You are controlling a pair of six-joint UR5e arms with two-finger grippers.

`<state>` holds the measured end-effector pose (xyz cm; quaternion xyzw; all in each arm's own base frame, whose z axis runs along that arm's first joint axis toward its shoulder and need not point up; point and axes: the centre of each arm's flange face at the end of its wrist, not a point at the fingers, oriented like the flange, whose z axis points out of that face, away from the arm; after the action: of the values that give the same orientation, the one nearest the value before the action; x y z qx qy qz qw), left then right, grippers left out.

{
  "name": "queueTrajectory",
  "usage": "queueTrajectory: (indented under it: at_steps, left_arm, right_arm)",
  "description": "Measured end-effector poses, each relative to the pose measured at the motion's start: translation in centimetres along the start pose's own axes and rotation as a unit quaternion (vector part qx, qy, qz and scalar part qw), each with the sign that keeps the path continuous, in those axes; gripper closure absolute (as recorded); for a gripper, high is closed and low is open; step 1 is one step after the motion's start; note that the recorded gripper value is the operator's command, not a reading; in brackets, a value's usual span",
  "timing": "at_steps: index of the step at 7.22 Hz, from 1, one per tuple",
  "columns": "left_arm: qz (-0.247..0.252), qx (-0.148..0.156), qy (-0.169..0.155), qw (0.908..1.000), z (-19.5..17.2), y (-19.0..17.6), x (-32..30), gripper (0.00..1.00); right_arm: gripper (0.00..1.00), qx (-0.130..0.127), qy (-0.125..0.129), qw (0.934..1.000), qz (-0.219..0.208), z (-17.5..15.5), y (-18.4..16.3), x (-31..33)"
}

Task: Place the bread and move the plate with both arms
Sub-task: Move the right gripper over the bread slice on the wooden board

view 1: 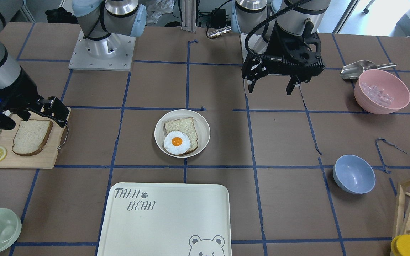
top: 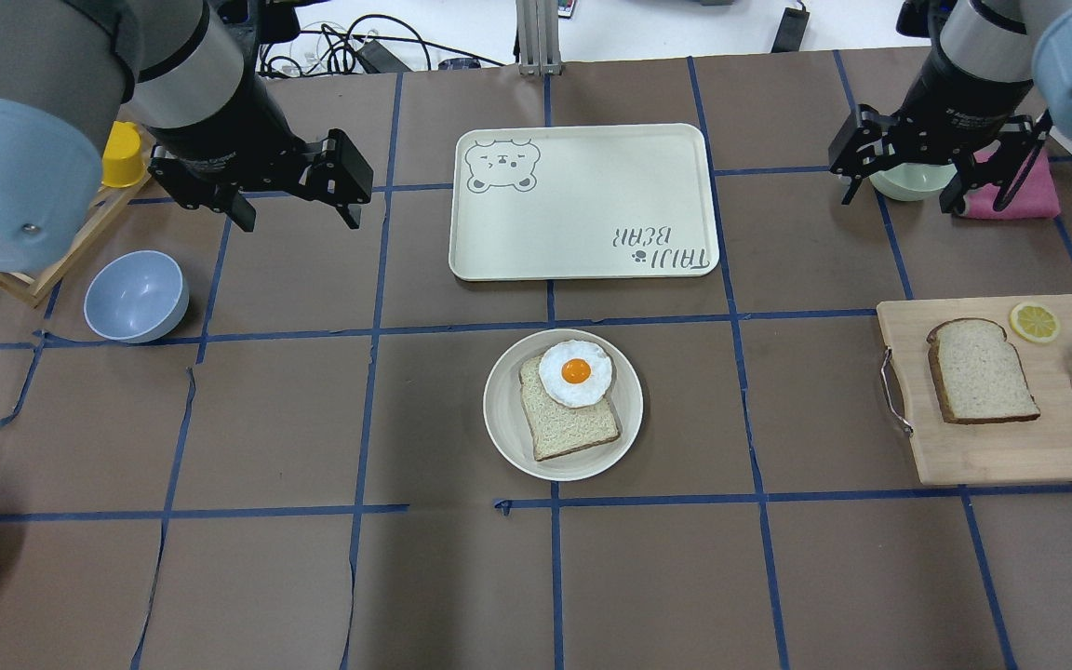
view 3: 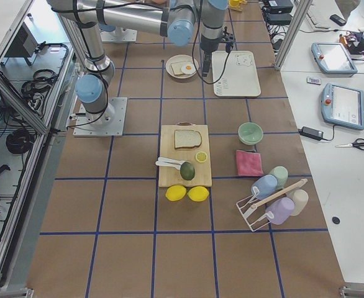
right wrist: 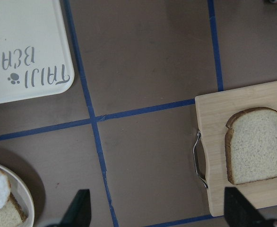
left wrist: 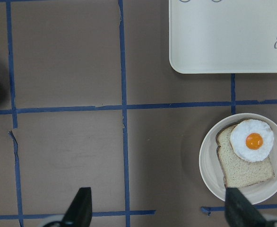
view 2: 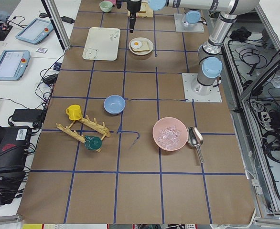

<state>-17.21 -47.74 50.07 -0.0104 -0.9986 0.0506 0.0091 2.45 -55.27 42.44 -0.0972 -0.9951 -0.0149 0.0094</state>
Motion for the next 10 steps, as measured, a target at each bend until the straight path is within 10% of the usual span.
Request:
queueTrajectory:
  at_steps: [10]
  left_arm:
    - [0.006, 0.004, -0.001, 1.0000, -0.5, 0.3, 0.0, 0.00]
  right_arm:
    - [0.17, -0.075, 0.013, 0.9909, 0.111, 19.1, -1.7, 11.8]
